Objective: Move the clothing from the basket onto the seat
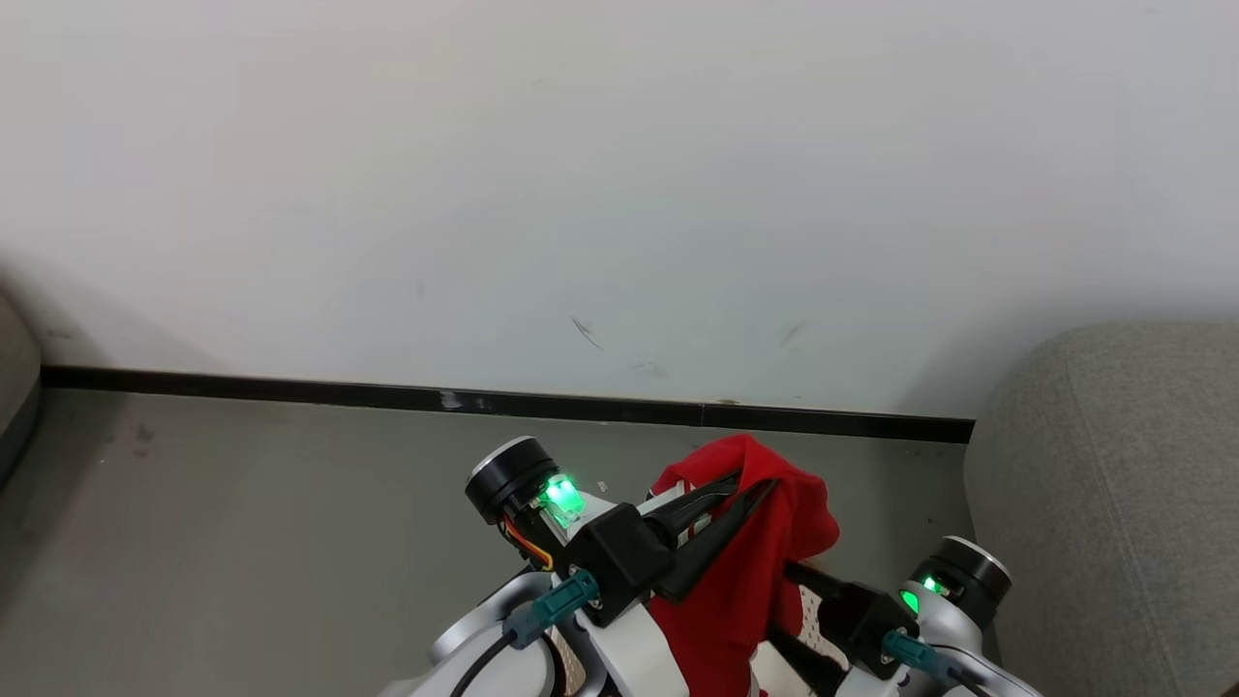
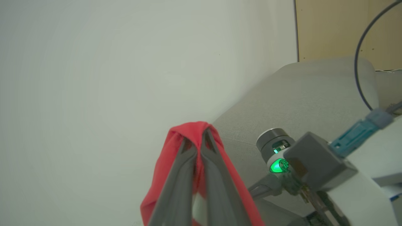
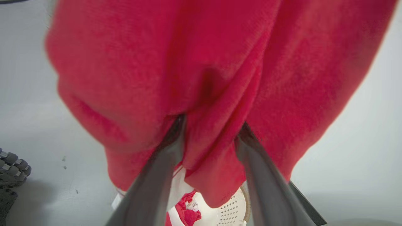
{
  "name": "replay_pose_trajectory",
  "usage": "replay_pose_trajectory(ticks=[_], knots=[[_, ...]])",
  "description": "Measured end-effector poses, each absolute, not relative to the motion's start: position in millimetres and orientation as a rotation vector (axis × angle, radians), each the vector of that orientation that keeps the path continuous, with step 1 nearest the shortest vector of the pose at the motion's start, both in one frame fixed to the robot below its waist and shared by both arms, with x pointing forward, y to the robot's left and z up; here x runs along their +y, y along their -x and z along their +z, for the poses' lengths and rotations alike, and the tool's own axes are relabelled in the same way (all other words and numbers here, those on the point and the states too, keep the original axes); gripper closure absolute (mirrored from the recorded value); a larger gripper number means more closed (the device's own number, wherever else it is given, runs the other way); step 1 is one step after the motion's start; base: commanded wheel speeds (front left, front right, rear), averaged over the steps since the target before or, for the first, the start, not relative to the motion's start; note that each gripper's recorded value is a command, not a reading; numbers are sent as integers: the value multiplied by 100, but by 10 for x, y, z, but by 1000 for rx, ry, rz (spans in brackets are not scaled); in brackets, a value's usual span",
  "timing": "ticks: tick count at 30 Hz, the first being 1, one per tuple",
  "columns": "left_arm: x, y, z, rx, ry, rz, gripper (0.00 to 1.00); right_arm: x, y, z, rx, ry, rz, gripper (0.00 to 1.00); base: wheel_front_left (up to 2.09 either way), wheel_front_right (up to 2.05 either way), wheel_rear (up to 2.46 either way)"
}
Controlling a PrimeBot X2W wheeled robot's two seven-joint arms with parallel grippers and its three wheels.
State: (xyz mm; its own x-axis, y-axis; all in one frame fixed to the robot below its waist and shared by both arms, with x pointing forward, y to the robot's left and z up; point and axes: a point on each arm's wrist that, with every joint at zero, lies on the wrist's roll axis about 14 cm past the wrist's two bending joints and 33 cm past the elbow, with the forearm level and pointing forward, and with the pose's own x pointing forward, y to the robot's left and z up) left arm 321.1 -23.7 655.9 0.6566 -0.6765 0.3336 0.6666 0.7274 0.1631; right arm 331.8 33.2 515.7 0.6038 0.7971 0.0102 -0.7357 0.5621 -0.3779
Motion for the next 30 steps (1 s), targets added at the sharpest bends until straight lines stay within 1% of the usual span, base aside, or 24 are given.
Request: replay_pose_trajectory(ticks=[4, 9, 20, 21, 22, 24, 25, 26, 27, 30], knots=[[-230, -3217, 6555, -379, -14, -760, 100, 331, -3343, 5158, -185, 348, 898, 100, 0, 0, 0], [-188, -3254, 6548, -370, 13, -743, 100, 221, -3463, 5228, -183, 300, 838, 100, 0, 0, 0], [-165, -3327, 6376, -309, 83, -723, 100, -403, -3684, 5428, -199, 169, 600, 100, 0, 0, 0], [-176, -3329, 6373, -310, 88, -726, 95, -485, -3705, 5463, -206, 158, 570, 100, 0, 0, 0], [-187, -3329, 6374, -311, 98, -730, 80, -563, -3721, 5502, -216, 150, 542, 100, 0, 0, 0], [-213, -3330, 6372, -312, 113, -738, 46, -735, -3752, 5582, -237, 137, 482, 100, 0, 0, 0], [-231, -3330, 6364, -309, 117, -743, 20, -826, -3762, 5622, -247, 130, 452, 100, 0, 0, 0], [-251, -3325, 6362, -311, 124, -750, 5, -920, -3773, 5661, -257, 123, 422, 100, 0, 0, 0], [-273, -3318, 6359, -312, 129, -757, 0, -1014, -3775, 5702, -268, 119, 392, 100, 0, 0, 0], [-352, -3284, 6353, -312, 157, -784, 0, -1258, -3761, 5805, -298, 113, 315, 100, 0, 0, 0]])
